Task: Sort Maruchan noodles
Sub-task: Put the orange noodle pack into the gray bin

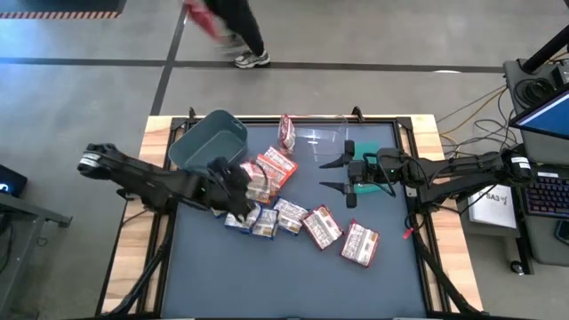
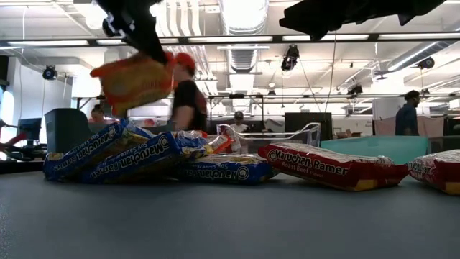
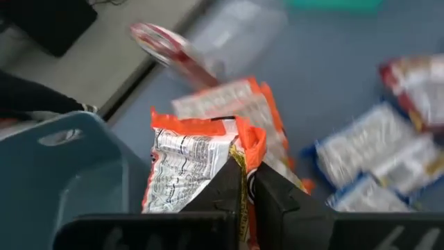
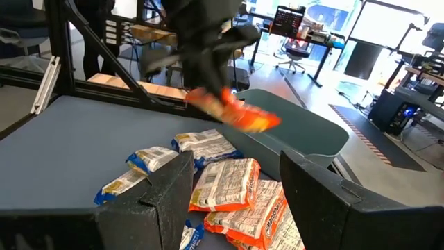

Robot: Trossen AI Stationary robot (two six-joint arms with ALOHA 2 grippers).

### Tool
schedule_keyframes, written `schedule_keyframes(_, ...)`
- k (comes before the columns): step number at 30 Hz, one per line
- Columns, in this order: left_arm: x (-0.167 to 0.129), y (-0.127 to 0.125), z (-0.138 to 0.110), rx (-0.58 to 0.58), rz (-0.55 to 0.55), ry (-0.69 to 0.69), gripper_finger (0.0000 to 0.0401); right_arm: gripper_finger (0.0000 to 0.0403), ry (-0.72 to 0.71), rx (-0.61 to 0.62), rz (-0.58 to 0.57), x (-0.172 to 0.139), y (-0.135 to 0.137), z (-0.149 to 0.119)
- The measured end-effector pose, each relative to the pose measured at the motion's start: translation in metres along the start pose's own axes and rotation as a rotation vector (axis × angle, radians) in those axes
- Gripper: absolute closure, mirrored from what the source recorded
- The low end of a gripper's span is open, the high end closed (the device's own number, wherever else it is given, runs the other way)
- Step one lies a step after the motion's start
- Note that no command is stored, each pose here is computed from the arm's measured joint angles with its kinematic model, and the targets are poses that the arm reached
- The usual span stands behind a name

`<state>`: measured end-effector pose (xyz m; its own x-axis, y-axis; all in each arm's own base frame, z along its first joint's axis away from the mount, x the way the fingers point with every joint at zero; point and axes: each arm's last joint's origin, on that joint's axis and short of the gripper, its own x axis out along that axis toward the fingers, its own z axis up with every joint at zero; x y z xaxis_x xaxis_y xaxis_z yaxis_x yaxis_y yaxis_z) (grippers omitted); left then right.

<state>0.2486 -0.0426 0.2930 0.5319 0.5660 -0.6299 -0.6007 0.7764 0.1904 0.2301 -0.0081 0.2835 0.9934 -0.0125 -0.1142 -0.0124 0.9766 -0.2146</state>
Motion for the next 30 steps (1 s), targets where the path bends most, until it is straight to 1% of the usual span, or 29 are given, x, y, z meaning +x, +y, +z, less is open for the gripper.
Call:
schedule_keyframes(4, -0.012, 0.037, 0.014, -0.065, 0.0, -0.043, 0.0401, 0.02, 0.0, 0.0, 0.0, 0.0, 0.0, 0.0)
schedule_keyframes(9, -0.017, 0.08, 0.025, -0.099, 0.082, -0.084, 0.0401, 0.02, 0.0, 0.0, 0.0, 0.0, 0.0, 0.0)
schedule_keyframes(12, -0.015, 0.1, 0.028, -0.108, 0.142, -0.083, 0.0401, 0.02, 0.0, 0.0, 0.0, 0.0, 0.0, 0.0)
schedule_keyframes(14, -0.011, 0.11, 0.03, -0.096, 0.152, -0.067, 0.0401, 0.02, 0.0, 0.001, -0.003, 0.0, -0.001, 0.0)
schedule_keyframes(16, -0.006, 0.119, 0.032, -0.094, 0.136, -0.042, 0.0401, 0.02, 0.001, 0.001, -0.007, 0.0, -0.001, 0.0)
schedule_keyframes(21, 0.009, 0.139, 0.033, -0.141, 0.066, 0.031, 0.0401, 0.02, 0.004, 0.005, -0.012, 0.0, -0.002, -0.001)
schedule_keyframes(26, 0.025, 0.155, 0.033, -0.104, 0.051, 0.098, 0.0401, 0.02, 0.003, 0.005, -0.012, 0.0, -0.002, -0.001)
schedule_keyframes(30, 0.031, 0.169, 0.031, -0.117, 0.013, 0.132, 0.0401, 0.02, 0.004, 0.016, -0.011, 0.0, -0.002, -0.001)
